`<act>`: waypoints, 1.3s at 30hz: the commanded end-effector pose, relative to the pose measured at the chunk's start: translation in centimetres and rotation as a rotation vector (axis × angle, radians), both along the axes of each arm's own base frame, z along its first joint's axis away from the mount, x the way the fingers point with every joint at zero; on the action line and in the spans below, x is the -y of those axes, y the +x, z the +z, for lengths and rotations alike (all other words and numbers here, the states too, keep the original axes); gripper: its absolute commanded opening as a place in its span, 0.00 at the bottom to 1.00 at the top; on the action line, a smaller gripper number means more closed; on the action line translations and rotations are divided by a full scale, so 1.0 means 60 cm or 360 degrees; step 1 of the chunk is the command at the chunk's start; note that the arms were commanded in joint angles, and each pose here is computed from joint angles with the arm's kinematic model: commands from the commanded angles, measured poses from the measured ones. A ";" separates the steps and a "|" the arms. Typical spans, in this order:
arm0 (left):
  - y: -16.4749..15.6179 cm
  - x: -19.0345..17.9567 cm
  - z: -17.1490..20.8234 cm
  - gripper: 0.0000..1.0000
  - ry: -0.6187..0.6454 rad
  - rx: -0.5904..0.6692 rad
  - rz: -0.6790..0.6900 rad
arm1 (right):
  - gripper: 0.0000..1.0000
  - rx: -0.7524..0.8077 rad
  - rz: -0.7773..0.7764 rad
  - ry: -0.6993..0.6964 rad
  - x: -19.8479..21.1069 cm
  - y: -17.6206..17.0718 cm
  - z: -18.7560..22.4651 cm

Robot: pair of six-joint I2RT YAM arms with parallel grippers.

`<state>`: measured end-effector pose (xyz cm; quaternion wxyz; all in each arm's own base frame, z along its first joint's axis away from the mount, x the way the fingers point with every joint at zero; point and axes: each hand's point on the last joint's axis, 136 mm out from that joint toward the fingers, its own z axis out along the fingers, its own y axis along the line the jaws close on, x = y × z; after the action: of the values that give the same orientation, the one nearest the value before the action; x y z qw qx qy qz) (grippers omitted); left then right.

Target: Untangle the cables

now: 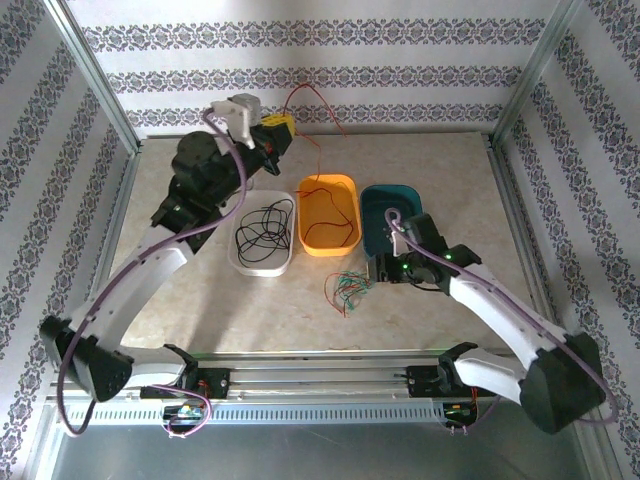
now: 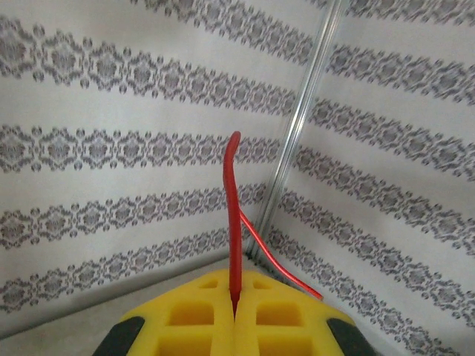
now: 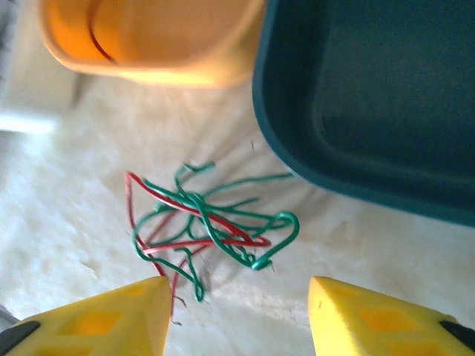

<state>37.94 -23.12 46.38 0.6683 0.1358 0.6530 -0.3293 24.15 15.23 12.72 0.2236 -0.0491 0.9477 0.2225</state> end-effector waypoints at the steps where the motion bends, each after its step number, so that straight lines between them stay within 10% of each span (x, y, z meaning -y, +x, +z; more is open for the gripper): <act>1: 0.026 -0.001 0.022 0.00 -0.0056 0.0065 0.0024 | 0.52 0.0146 -0.0093 0.0075 0.006 0.019 0.040; 11: 0.079 0.004 -0.173 0.00 -0.0079 -0.0414 0.0128 | 0.53 0.0253 -0.0166 0.0062 0.029 0.014 0.061; 22: 0.097 0.029 -0.495 0.00 0.0119 -0.1379 0.0225 | 0.53 0.0243 -0.0184 0.0043 0.031 0.022 0.061; 39: 0.146 0.068 -0.575 0.00 0.0595 -0.1491 0.0304 | 0.53 0.0239 -0.0167 0.0039 0.034 0.010 0.062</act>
<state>47.36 -27.76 14.53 0.3273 0.0043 0.9154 -0.2345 24.90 13.82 16.57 0.3056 -0.0225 0.9246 0.2262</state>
